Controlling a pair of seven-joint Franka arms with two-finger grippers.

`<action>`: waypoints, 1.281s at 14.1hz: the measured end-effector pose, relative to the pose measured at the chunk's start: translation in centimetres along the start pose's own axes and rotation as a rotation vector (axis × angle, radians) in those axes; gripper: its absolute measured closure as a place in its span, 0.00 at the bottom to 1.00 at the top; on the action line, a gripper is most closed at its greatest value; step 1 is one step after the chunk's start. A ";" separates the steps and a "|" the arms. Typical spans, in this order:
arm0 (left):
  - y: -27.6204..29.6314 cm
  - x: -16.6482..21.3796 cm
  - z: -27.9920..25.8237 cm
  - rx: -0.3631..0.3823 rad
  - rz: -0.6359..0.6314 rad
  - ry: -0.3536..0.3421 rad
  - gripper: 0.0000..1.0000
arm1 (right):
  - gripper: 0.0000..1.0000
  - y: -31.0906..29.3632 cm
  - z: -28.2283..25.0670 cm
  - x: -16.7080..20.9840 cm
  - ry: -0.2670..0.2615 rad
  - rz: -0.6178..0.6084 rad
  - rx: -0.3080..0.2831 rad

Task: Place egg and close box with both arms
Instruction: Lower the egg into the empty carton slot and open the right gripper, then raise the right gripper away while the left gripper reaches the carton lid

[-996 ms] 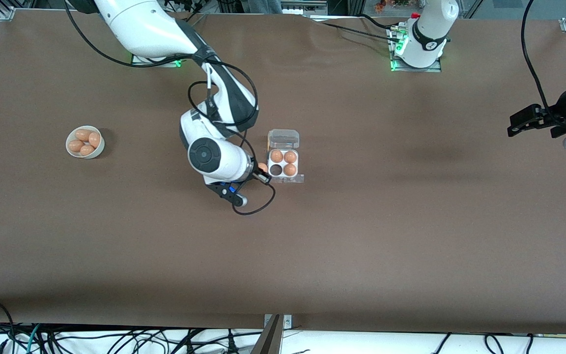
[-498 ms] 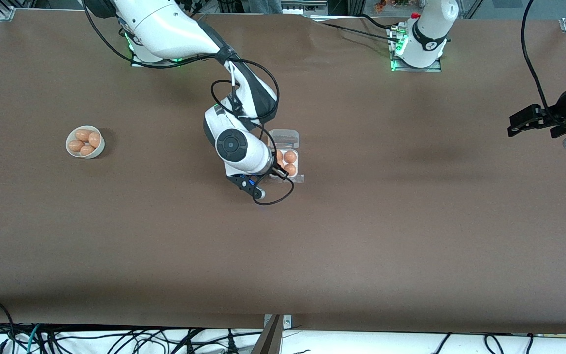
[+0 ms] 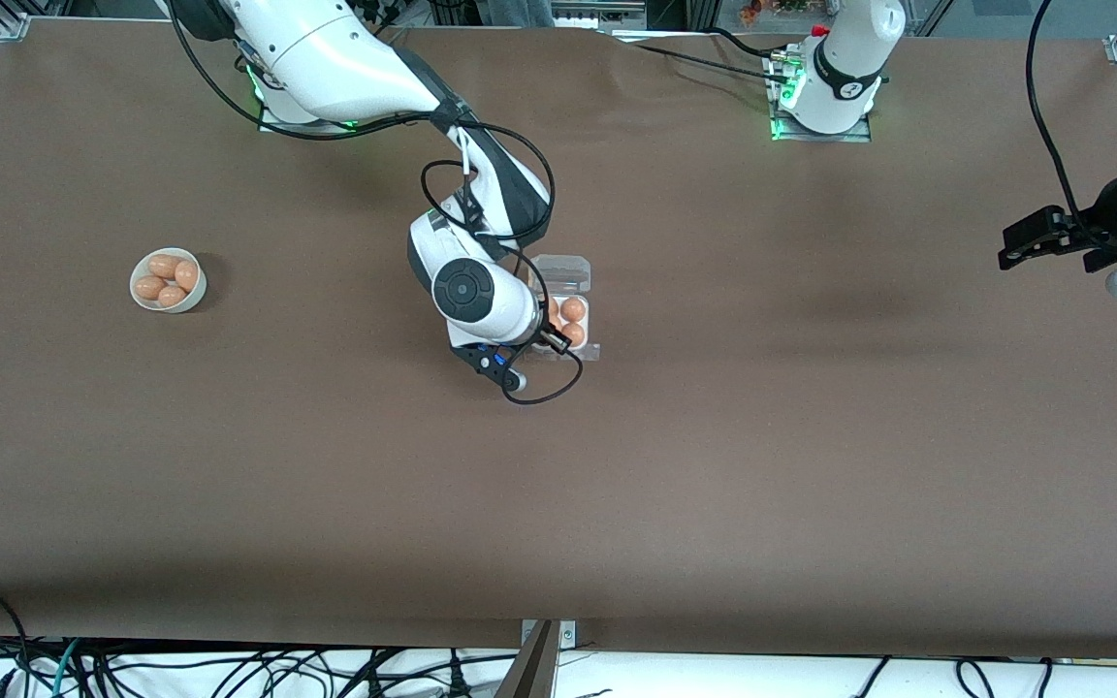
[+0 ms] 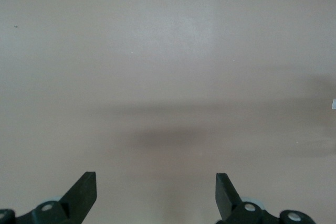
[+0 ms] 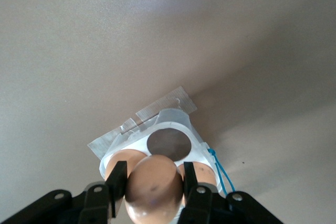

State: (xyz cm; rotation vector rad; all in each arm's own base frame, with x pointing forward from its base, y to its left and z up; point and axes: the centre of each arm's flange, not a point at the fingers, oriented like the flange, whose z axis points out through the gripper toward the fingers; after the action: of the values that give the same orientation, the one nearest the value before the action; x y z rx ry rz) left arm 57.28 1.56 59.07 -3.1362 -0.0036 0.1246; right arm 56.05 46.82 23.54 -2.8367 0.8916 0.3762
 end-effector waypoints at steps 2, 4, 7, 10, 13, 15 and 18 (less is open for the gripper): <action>0.0 0.0 0.0 0.000 0.000 0.000 0.00 | 0.52 0.0 0.1 -0.1 0.000 -0.001 -0.001; 0.0 0.0 0.0 0.000 0.000 0.000 0.00 | 0.52 0.0 0.4 -0.3 -0.002 -0.004 -0.005; 0.0 0.0 0.0 0.000 0.000 0.000 0.00 | 0.52 0.0 1.1 -0.5 -0.005 -0.006 -0.016; 0.0 0.0 0.0 0.000 0.000 0.000 0.00 | 0.50 0.1 1.3 -0.4 -0.006 -0.005 -0.018; 0.0 0.0 0.0 0.000 0.000 0.000 0.00 | 0.22 0.0 1.3 -0.4 -0.005 -0.005 -0.017; 0.0 0.0 0.0 0.000 0.000 0.000 0.00 | 0.04 0.0 1.1 -0.4 -0.004 -0.006 -0.014; 0.0 0.0 0.0 0.000 0.000 0.000 0.00 | 0.00 -0.7 -0.2 -0.1 0.007 -0.007 0.013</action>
State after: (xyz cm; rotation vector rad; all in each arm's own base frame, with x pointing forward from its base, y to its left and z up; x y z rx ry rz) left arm 57.28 1.56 59.06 -3.1361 -0.0036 0.1250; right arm 56.46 47.36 23.84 -2.8302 0.8827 0.3580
